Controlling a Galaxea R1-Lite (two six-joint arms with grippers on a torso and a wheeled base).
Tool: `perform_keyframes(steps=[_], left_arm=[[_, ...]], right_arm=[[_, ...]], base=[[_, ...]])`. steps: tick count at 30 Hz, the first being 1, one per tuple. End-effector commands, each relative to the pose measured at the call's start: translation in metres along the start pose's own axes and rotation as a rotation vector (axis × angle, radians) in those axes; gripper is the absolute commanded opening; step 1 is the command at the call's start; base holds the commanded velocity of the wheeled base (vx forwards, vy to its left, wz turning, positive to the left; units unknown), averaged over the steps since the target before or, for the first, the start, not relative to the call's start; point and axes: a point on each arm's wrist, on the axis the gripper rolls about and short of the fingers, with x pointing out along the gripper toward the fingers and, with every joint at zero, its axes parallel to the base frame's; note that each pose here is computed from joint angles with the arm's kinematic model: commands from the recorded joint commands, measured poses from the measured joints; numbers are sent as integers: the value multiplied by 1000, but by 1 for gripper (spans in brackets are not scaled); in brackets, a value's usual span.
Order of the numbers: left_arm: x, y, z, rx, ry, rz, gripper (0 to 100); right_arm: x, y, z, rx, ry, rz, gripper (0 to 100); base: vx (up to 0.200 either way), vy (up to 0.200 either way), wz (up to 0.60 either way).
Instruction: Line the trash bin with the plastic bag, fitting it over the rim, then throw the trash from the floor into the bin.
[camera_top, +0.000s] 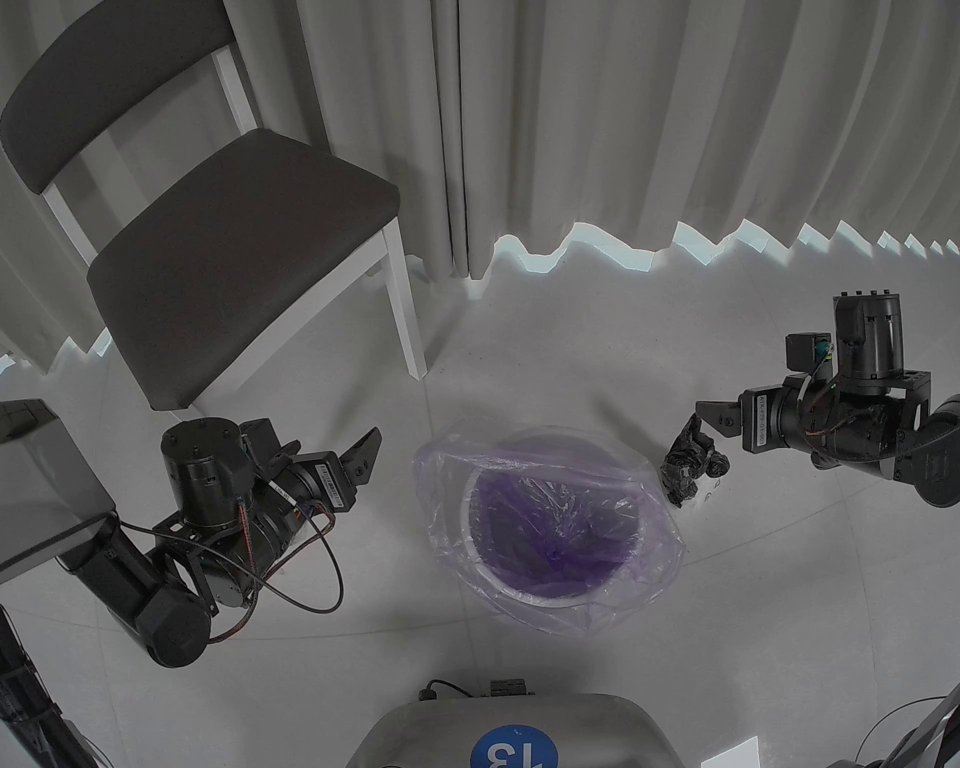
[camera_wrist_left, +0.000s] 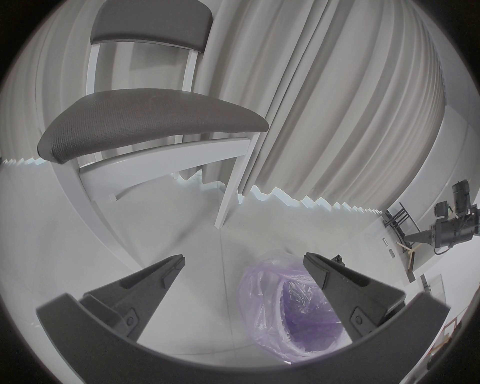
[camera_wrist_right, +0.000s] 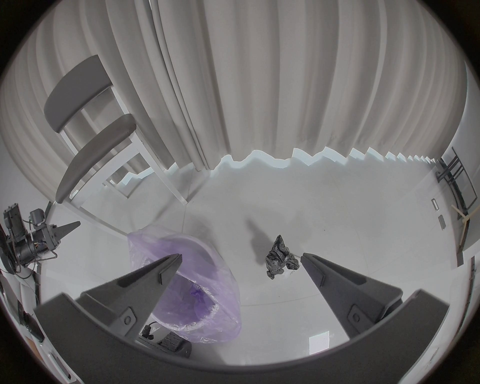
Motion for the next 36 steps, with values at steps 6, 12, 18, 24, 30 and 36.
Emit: perform_keyframes(steps=[6, 12, 18, 24, 30, 36], left_arm=[[-1, 0, 0, -1, -2, 2, 100], [-2, -1, -1, -1, 1, -5, 100], [-2, -2, -1, -1, 0, -7, 100], [-1, -2, 0, -1, -2, -8, 100], [-4, -3, 3, -3, -11, -10, 100], [-4, -3, 3, -2, -14, -11, 100]], right_arm=[[-13, 0, 0, -1, -19, 6, 100], [-21, -5, -6, 3, -14, -4, 100], [-25, -6, -2, 7, -33, -6, 100], [-23, -5, -1, 0, -28, -5, 100], [-18, -2, -2, -10, -25, 3, 100], [-9, 5, 1, -18, -22, 22, 100]], base=[[0, 0, 0], [0, 0, 0], [0, 0, 0], [0, 0, 0], [0, 0, 0], [0, 0, 0]])
